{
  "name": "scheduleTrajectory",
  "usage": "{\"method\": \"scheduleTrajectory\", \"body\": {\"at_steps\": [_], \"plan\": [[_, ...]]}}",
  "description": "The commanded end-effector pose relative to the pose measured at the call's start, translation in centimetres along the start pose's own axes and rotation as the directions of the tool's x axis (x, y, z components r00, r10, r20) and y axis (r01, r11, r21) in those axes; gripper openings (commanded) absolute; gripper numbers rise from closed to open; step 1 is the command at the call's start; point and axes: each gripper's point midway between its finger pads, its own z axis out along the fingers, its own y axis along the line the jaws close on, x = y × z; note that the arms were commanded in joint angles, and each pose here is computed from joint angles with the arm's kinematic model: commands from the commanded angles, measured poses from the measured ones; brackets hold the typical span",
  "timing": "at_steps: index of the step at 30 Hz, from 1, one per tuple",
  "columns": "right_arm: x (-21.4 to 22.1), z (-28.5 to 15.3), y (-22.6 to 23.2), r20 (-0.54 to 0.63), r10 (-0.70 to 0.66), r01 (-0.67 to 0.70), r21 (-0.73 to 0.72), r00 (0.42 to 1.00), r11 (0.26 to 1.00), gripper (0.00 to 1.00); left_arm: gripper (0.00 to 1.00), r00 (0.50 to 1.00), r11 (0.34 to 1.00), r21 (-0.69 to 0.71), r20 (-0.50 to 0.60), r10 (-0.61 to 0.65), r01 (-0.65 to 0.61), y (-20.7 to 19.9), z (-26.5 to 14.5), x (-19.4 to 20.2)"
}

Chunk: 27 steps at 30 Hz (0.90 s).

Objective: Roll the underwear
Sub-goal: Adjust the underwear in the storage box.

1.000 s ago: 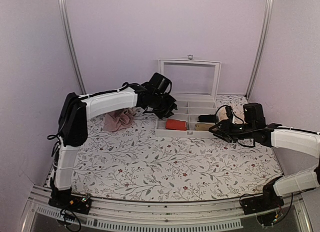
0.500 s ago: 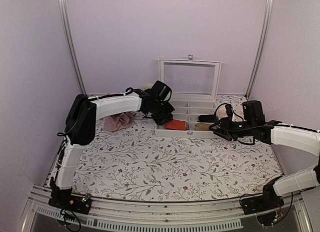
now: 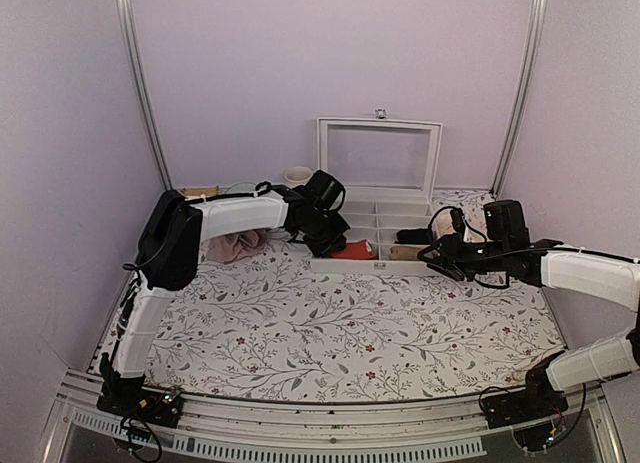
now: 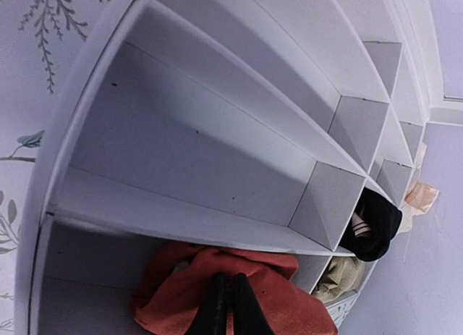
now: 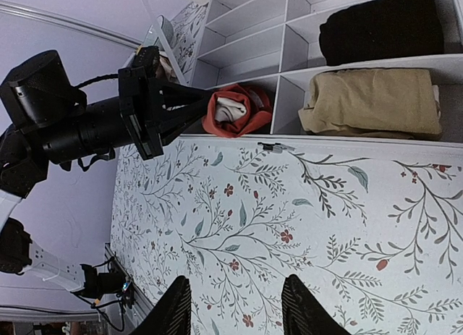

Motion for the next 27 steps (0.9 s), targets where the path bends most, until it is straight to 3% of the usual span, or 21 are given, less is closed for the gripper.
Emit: {"method": "scheduleTrajectory", "body": {"at_steps": [1, 5, 16, 27], "plan": [[-0.5, 0.4, -0.1, 0.0, -0.011, 0.011, 0.015, 1.0, 1.0, 0.42, 0.06, 0.999, 0.999, 0.028, 0.032, 0.018, -0.019, -1.5, -1.3, -0.3], [-0.5, 0.6, -0.2, -0.004, -0.012, 0.012, 0.009, 1.0, 1.0, 0.42, 0.09, 0.999, 0.995, 0.095, 0.037, 0.037, -0.041, -3.9, -2.7, -0.4], [-0.2, 0.7, -0.4, -0.014, -0.001, 0.001, 0.009, 1.0, 1.0, 0.42, 0.08, 0.997, 0.988, 0.141, -0.024, 0.073, -0.069, -5.3, -2.1, 2.5], [0.1, 0.7, -0.5, -0.018, 0.005, -0.005, 0.005, 1.0, 1.0, 0.43, 0.09, 0.991, 0.994, 0.086, -0.111, 0.077, -0.067, -2.9, 1.8, 5.4]]}}
